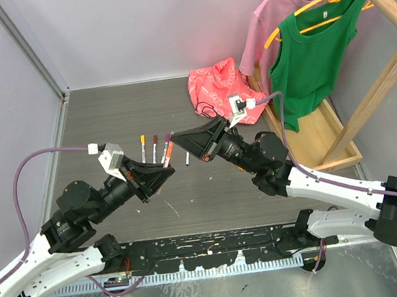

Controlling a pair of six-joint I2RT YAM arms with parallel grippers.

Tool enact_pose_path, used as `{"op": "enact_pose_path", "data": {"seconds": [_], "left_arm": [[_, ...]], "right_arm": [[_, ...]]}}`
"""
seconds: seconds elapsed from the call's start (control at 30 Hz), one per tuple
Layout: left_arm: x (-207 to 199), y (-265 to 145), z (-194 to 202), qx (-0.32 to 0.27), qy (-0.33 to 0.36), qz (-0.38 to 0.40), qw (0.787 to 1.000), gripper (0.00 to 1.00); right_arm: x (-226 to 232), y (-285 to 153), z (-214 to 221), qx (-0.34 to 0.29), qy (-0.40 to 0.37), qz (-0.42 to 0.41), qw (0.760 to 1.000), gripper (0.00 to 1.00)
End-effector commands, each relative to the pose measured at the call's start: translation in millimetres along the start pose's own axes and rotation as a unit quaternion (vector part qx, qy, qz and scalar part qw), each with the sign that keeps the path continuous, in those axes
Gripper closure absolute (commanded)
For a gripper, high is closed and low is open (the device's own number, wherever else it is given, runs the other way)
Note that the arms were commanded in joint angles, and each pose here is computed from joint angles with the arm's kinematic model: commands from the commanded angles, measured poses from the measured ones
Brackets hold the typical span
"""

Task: Insert the pens into the pen caps
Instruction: Insert the pen cap onto the pen.

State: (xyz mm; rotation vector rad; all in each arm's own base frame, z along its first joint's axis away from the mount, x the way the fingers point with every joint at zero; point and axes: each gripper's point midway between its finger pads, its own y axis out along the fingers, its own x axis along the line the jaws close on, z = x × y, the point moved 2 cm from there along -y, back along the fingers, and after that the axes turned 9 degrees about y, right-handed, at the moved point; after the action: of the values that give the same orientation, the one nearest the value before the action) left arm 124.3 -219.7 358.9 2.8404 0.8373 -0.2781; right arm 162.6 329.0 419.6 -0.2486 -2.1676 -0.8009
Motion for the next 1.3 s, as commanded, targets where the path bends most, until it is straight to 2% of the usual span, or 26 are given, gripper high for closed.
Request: {"op": "enact_pose_path", "data": {"seconds": [0.0,0.6,0.83,1.07,1.27], "left_arm": [[1.4,1.0,-31.5,-0.066,-0.008,-0.013,0.998,1.0],[3.3,-4.1,-41.6,-0.083,-0.01,-0.022,0.996,1.0],[3.6,-4.3,-39.0,-0.078,-0.008,-0.022,0.997,1.0],[3.5,-5.6,-35.9,-0.071,-0.006,-0.021,0.997,1.0],[3.1,-5.6,-33.3,-0.064,-0.002,-0.019,0.998,1.0]], "right_arm": [[13.4,0.5,14.1,0.028,0.002,-0.031,0.999,1.0],[-7.6,-17.0,64.9,0.115,-0.033,0.009,0.993,0.89],[6.5,-15.9,48.3,0.094,-0.06,0.001,0.994,0.8],[26.9,-12.7,23.5,0.069,-0.106,0.001,0.992,0.6],[36.2,-17.0,-4.6,0.02,-0.124,0.026,0.992,0.54]]}}
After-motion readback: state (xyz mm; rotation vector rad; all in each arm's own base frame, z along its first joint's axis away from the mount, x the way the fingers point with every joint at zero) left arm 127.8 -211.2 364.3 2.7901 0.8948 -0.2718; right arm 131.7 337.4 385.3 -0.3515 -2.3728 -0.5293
